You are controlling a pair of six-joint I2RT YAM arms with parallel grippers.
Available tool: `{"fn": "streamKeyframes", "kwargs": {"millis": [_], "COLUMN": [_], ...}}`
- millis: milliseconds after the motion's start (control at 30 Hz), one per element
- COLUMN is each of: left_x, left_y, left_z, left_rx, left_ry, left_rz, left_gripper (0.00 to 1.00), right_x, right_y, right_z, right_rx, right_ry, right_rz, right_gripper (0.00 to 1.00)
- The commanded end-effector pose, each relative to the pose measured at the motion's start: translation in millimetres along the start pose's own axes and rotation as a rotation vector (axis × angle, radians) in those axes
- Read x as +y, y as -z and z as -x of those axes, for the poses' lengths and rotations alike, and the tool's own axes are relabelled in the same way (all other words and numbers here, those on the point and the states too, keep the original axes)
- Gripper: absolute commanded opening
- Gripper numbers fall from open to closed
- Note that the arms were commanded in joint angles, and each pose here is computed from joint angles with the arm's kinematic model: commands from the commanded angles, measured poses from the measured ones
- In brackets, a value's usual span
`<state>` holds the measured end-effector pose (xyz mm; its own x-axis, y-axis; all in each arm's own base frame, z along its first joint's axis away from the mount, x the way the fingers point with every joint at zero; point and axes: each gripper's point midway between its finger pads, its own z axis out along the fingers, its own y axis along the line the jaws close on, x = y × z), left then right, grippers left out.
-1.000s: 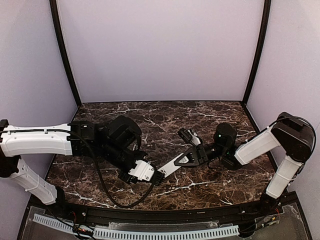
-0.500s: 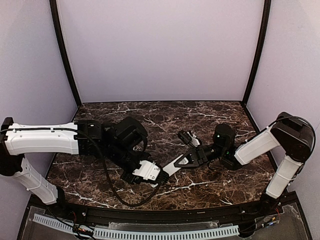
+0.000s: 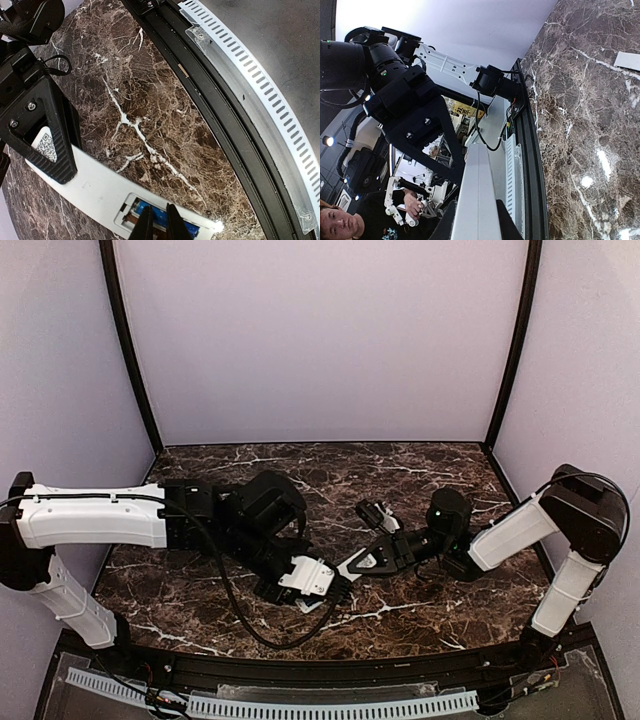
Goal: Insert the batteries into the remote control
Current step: Press the battery in the battery compartment, then pick up the battery from the center of the board.
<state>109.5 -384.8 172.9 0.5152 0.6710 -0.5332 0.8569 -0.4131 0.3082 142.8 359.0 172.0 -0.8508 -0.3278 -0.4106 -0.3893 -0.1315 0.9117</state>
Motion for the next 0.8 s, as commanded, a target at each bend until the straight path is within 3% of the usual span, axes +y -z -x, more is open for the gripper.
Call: {"fn": "streamKeyframes", "kwargs": {"millis": [0,167,333,400,467,533,600,700,767], "left_x": [-17,-2,37,53,69,87,99,111,115], "left_y": [-14,-5,17,32,51,69,76,68,49], "left_z": [-24,-13,6,15,21,20,12,-13,-35], "left_rx": [0.1,0.072,0.002,-0.059,-0.131,-0.182,-0.182,-0.085,0.017], "left_ry": [0.03,0.035,0.096,0.148,0.217,0.294,0.364,0.493,0.577], "left_rz": [-0.062,0.005,0.186,0.263,0.338,0.428,0.487,0.497,0.461], "left_gripper": [0.09,0.1,0.15,0.22,0.35,0.66,0.77,0.78,0.72], "right_x": [35,10,-13,-19,-25,-30,-36,-41,-41], "right_y": [-3,-2,21,37,54,69,88,114,128], "right_z": [6,8,25,32,38,45,50,56,59], "right_rx": [-0.008,-0.029,-0.11,-0.145,-0.18,-0.211,-0.248,-0.3,-0.326], "right_ry": [0.161,0.12,0.102,0.096,0.092,0.091,0.084,0.075,0.073], "right_rz": [0.084,-0.018,-0.162,-0.204,-0.26,-0.306,-0.354,-0.409,-0.437], "right_gripper": [0.0,0.0,0.0,0.0,0.0,0.0,0.0,0.0,0.0]}}
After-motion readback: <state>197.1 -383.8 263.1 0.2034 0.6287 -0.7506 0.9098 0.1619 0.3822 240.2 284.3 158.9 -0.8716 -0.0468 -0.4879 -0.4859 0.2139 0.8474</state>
